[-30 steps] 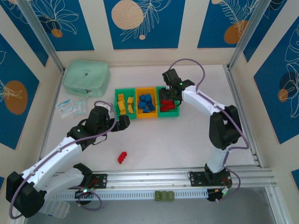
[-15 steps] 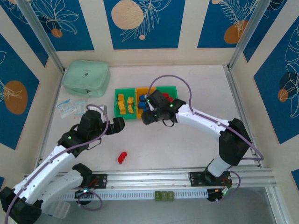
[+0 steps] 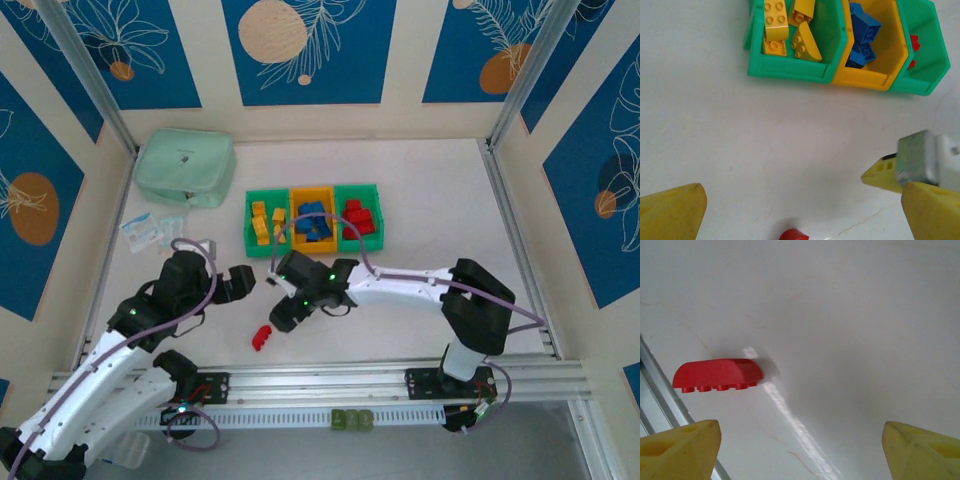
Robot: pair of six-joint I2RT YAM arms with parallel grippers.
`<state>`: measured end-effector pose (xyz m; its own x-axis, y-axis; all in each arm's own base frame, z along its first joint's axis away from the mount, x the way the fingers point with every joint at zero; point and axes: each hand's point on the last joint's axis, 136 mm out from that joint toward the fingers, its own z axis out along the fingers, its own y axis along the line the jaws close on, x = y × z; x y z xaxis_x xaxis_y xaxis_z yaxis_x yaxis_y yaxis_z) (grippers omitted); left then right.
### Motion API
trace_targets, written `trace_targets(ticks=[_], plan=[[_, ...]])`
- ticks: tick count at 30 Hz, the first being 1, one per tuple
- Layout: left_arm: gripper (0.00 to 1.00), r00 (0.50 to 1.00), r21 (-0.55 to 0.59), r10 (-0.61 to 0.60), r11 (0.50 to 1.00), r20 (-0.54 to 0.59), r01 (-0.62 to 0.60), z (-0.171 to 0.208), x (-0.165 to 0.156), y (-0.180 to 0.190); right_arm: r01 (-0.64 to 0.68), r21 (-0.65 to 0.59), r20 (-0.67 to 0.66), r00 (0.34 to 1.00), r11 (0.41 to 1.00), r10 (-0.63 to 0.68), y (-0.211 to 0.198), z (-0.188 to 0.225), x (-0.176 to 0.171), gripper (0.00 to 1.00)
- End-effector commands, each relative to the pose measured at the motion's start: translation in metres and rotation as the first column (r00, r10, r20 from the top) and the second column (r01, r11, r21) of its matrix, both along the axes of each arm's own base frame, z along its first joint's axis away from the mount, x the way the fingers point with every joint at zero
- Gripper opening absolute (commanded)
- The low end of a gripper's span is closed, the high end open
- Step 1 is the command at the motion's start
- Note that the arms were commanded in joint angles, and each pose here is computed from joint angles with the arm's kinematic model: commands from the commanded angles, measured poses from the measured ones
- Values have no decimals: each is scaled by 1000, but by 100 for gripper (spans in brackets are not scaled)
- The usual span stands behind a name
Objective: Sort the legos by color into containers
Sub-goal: Pick up the lego from the bottom-center of the table.
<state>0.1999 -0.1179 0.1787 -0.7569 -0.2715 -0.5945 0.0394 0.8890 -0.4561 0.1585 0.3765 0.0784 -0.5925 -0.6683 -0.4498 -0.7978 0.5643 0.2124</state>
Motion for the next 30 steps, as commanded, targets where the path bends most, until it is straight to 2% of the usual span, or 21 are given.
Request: trace_targets(ticks=[1,11,30], plan=[[99,998,38,49,998,-40,-48,-11,-8,15,-106,27,0,994,994,106,17,-9,-22,85],[99,994,56,102,993,-37,-100,-12,-17,30,-246,4,44,968,969,246,36,-30,-51,87],[99,991,77,133,988,-22,-131,-7,-18,39,-278,-10,77,958,961,278,70,-49,-53,93]])
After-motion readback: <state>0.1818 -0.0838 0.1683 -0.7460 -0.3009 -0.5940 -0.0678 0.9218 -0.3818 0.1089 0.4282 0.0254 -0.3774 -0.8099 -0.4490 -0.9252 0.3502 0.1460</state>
